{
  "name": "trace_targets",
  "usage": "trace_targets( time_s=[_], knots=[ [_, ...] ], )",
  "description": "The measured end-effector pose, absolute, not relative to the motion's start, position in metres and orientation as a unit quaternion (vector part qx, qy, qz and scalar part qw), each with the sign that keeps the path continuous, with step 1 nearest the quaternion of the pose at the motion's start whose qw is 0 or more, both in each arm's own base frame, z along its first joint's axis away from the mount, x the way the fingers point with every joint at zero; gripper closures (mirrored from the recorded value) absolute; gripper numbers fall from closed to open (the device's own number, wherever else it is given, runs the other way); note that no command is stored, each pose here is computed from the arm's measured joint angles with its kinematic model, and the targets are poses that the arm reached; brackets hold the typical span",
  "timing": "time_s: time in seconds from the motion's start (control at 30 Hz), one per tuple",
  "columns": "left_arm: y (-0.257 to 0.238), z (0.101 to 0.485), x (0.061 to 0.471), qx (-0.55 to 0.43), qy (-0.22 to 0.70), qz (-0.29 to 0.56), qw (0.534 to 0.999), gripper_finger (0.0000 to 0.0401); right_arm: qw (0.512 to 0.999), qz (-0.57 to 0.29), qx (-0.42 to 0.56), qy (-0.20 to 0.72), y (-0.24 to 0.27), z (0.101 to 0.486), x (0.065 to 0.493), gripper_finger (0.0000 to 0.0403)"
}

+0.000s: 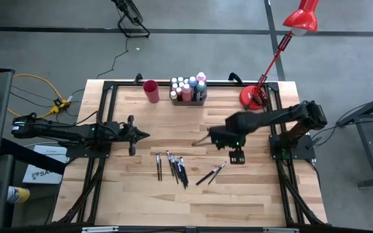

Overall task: Pick & Place Paint Supplies
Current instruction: Put the black paint brush into the pink cup

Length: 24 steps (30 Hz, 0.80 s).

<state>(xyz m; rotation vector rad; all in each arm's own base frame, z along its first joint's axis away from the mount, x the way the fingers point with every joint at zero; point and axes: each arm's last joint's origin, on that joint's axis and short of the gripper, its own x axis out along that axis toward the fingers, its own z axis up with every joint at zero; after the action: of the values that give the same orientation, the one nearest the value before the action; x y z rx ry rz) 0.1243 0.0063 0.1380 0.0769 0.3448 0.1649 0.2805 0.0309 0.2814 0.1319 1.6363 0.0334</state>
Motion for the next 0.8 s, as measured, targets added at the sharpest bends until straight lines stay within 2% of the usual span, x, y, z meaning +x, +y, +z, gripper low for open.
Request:
trace_targets(
  time_s=[0.13, 0.37, 0.57, 0.8],
  knots=[
    [0.004, 0.146, 0.126, 0.044, 0.129, 0.042, 0.99, 0.0398, 0.689, 0.038, 0.035, 0.723, 0.047, 0.257, 0.28, 0.0151],
    [0.003, 0.156, 0.123, 0.054, 0.079, 0.03, 0.995, 0.0398, 0.723, 0.087, -0.037, 0.684, 0.068, 0.227, 0.282, 0.0151],
    [0.002, 0.166, 0.118, 0.044, 0.028, 0.012, 0.999, 0.0398, 0.743, 0.105, -0.052, 0.659, 0.072, 0.204, 0.282, 0.0151],
    [0.002, 0.17, 0.114, 0.016, 0.007, 0.009, 1.0, 0.0398, 0.744, 0.138, -0.074, 0.65, 0.07, 0.179, 0.275, 0.0151]
  ],
)
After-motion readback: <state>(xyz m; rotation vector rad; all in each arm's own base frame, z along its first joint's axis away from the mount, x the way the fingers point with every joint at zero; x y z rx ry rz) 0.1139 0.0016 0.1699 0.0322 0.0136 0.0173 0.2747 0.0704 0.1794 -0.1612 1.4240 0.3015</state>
